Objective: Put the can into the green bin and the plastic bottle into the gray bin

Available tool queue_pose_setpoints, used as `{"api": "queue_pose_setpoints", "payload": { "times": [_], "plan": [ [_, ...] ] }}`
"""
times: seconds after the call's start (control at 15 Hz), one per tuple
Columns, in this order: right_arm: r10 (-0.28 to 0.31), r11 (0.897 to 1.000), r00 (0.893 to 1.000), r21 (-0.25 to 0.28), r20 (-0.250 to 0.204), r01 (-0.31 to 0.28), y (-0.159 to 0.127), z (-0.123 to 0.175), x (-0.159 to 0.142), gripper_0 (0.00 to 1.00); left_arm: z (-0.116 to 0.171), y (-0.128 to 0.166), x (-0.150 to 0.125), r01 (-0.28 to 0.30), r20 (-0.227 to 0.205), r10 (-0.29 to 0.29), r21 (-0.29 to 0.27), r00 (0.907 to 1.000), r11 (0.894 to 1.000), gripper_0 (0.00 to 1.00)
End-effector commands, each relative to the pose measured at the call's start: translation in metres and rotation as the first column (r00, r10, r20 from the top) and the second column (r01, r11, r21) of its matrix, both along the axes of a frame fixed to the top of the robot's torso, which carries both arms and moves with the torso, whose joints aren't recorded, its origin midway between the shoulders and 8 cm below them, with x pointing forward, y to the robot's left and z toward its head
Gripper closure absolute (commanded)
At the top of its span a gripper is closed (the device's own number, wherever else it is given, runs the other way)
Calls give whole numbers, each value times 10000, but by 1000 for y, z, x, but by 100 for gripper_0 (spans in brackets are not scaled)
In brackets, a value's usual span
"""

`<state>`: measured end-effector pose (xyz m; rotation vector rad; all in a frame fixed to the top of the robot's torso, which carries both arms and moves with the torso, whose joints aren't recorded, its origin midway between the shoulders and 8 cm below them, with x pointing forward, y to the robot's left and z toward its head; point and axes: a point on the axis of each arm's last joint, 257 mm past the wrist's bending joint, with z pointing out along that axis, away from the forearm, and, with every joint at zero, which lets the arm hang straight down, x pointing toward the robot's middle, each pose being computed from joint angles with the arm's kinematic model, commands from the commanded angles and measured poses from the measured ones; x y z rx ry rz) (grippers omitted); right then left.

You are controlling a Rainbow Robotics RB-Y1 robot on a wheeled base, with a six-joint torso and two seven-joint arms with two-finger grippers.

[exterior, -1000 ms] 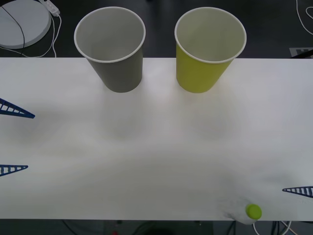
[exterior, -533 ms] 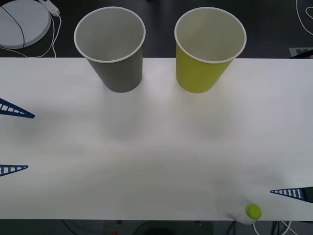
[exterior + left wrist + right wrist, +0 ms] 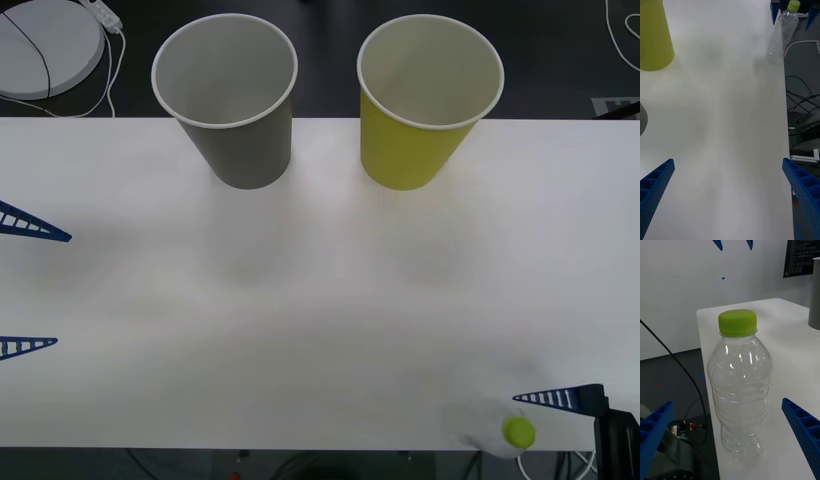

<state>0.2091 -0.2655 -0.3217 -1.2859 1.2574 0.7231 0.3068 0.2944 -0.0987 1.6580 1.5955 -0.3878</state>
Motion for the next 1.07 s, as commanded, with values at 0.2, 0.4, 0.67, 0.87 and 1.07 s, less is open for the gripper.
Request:
{"api": "queue_pose_setpoints", "payload": {
  "times": [0.2,0.4,0.67,0.87,1.07],
  "plan": [
    [-8,9999,9999,142,165,6,4,4,7,0,0,0,0,0,0,0,0,10000,10000,0],
    [12,9997,9997,232,239,-18,8,6,12,0,0,0,0,0,0,0,0,10000,10000,0],
    [-26,9998,9994,211,346,18,13,6,20,0,0,0,0,0,0,0,0,10000,10000,0],
    [16,9998,9993,221,379,-25,16,6,22,0,0,0,0,0,0,0,0,10000,10000,0],
    [175,9995,9993,246,336,-184,20,5,22,0,0,0,0,0,0,0,0,10000,10000,0]
  ]
}}
